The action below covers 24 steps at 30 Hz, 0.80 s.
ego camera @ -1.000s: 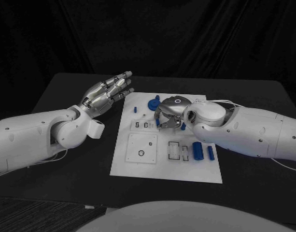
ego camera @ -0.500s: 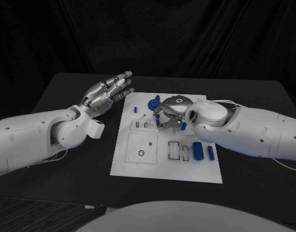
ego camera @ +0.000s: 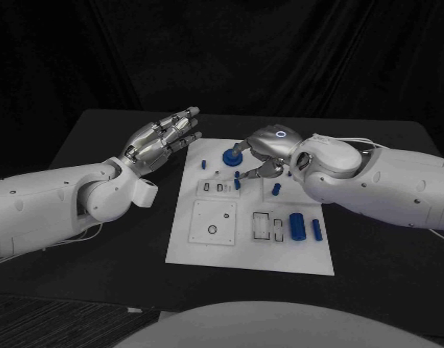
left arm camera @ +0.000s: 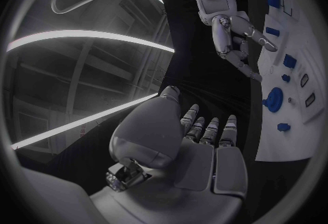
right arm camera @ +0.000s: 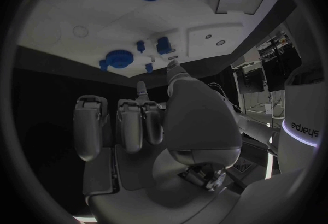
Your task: Assemble the parts on the task board
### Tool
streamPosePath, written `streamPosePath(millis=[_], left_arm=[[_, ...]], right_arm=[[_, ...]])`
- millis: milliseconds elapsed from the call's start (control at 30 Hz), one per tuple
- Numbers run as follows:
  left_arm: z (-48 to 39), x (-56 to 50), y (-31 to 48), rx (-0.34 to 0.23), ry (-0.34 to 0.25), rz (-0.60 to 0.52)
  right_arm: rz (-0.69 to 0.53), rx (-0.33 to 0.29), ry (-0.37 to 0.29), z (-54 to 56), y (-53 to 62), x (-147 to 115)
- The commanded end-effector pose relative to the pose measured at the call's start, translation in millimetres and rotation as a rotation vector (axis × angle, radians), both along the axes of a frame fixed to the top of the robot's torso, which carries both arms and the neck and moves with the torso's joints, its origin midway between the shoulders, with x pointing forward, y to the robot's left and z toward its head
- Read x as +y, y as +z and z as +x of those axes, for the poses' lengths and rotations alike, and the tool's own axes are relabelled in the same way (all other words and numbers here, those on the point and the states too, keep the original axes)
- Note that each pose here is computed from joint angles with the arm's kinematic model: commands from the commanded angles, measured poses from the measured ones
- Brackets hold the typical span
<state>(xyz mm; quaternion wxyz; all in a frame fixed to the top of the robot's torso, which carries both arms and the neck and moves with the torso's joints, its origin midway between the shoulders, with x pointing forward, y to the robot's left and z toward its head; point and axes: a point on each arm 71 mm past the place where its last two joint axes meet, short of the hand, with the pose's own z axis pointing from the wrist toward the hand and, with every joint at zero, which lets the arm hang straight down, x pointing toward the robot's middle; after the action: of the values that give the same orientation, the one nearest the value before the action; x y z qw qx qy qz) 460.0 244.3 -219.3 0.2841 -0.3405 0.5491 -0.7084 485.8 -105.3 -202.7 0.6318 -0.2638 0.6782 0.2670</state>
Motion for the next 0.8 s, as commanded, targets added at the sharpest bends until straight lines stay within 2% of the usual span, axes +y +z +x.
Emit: streamPosePath(millis=[33, 200, 267, 400, 500, 600, 700, 800], left_arm=[[-0.3, -0.6, 3.9, -0.047, 0.016, -0.032], [-1.4, -0.8, 6.2, -0.050, 0.035, -0.001], [1.4, -2.3, 15.2, -0.085, 0.025, 0.051], [14.5, -9.6, 44.4, -0.218, 0.004, 0.230], [29.2, -19.1, 71.9, -0.345, 0.030, 0.445], [44.2, -31.4, 103.8, -0.507, 0.066, 0.657], [51.8, -43.7, 122.2, -0.638, 0.052, 0.834], [56.8, -61.5, 131.7, -0.742, -0.003, 1.028]], right_arm=[[0.074, -0.063, 0.036, -0.2, 20.0, -5.5], [0.109, -0.092, 0.008, 1.6, 47.9, -30.3], [0.115, -0.110, -0.010, 2.8, 61.1, -44.1], [0.120, -0.136, -0.055, 3.5, 77.6, -70.0], [0.123, -0.149, -0.090, 3.8, 83.6, -86.7], [0.116, -0.144, -0.126, 4.5, 83.7, -100.1], [0.114, -0.140, -0.141, 3.7, 82.1, -106.1], [0.120, -0.141, -0.152, 1.0, 79.4, -112.0]])
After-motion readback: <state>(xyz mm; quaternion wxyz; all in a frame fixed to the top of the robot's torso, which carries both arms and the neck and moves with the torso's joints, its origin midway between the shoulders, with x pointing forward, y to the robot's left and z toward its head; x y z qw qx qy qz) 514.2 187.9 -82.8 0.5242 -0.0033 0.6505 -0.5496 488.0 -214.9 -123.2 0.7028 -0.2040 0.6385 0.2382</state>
